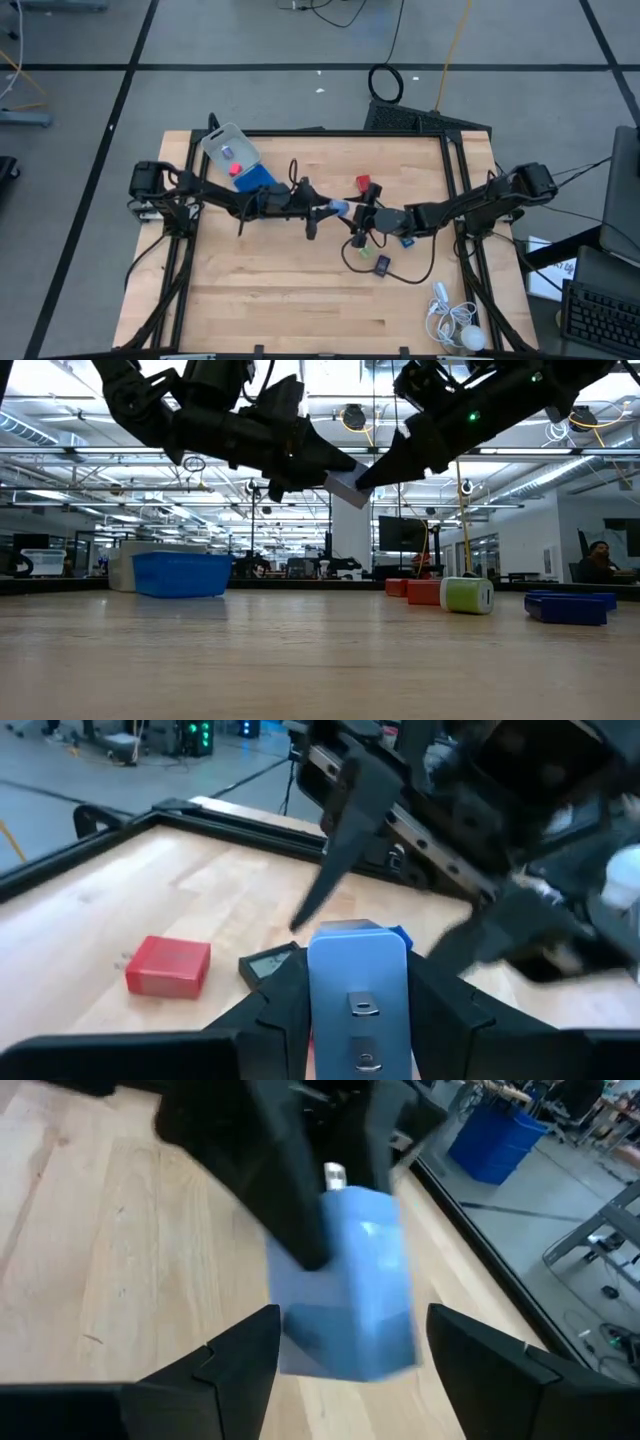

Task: Pick & Place Office items
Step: Put the light blue charger adapter into the gray bin

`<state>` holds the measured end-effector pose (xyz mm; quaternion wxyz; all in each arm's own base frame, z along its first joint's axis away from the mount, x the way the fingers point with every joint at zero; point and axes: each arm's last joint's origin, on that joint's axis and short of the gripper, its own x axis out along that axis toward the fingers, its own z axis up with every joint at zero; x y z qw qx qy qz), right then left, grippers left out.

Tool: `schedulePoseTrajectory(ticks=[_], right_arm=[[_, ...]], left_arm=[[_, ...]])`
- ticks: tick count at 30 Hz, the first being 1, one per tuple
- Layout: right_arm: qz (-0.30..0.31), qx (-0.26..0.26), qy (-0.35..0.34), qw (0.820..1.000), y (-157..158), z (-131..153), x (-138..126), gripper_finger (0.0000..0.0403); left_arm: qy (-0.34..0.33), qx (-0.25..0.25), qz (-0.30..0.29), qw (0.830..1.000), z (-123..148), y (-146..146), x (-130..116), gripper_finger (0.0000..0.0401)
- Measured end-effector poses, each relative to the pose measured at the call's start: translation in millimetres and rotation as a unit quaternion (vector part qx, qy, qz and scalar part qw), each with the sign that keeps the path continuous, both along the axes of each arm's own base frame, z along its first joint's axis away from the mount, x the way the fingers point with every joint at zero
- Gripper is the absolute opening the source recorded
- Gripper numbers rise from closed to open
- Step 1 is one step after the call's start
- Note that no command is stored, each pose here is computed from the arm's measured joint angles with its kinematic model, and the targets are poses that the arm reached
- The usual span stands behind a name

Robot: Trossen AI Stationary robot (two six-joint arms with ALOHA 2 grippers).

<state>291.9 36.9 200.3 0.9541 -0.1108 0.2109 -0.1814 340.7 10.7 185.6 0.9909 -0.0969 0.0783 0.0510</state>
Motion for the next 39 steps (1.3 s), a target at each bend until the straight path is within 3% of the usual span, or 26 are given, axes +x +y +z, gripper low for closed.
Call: schedulePoseTrajectory(ticks=[5, 9, 13, 19, 22, 28, 32, 39], right_arm=[[0.011, 0.035, -0.003, 0.999, -1.0, 14.6, -12.5, 0.0236], [0.001, 0.056, -0.002, 0.998, -3.1, 24.9, -25.2, 0.0232], [0.026, 0.079, -0.016, 0.996, -3.3, 21.8, -39.6, 0.0231], [0.039, 0.092, -0.075, 0.992, -6.8, 18.5, -61.4, 0.0227], [0.057, 0.105, -0.105, 0.987, -7.9, 18.8, -72.2, 0.0224], [0.128, 0.135, -0.186, 0.965, -8.8, 20.3, -90.6, 0.0219], [0.144, 0.14, -0.211, 0.957, -10.5, 16.1, -102.1, 0.0219], [0.146, 0.153, -0.232, 0.949, -15.6, 14.3, -114.1, 0.0219]], left_arm=[[0.008, 0.011, -0.001, 1.0, 3.2, -2.1, -2.3, 0.0124], [0.039, 0.024, 0.032, 0.998, 13.9, -0.5, -11.7, 0.0124], [0.064, 0.043, 0.027, 0.997, 30.5, -6.4, -26.0, 0.0124], [0.026, 0.072, -0.001, 0.997, 46.9, -20.0, -58.7, 0.0124], [-0.007, 0.072, 0.023, 0.997, 50.6, -18.2, -81.1, 0.0124], [-0.018, 0.083, 0.046, 0.995, 35.9, -13.7, -124.7, 0.0124], [-0.05, 0.092, 0.063, 0.992, 28.9, -11.6, -149.2, 0.0124], [-0.074, 0.095, 0.157, 0.98, 16.0, -5.0, -182.7, 0.0124]])
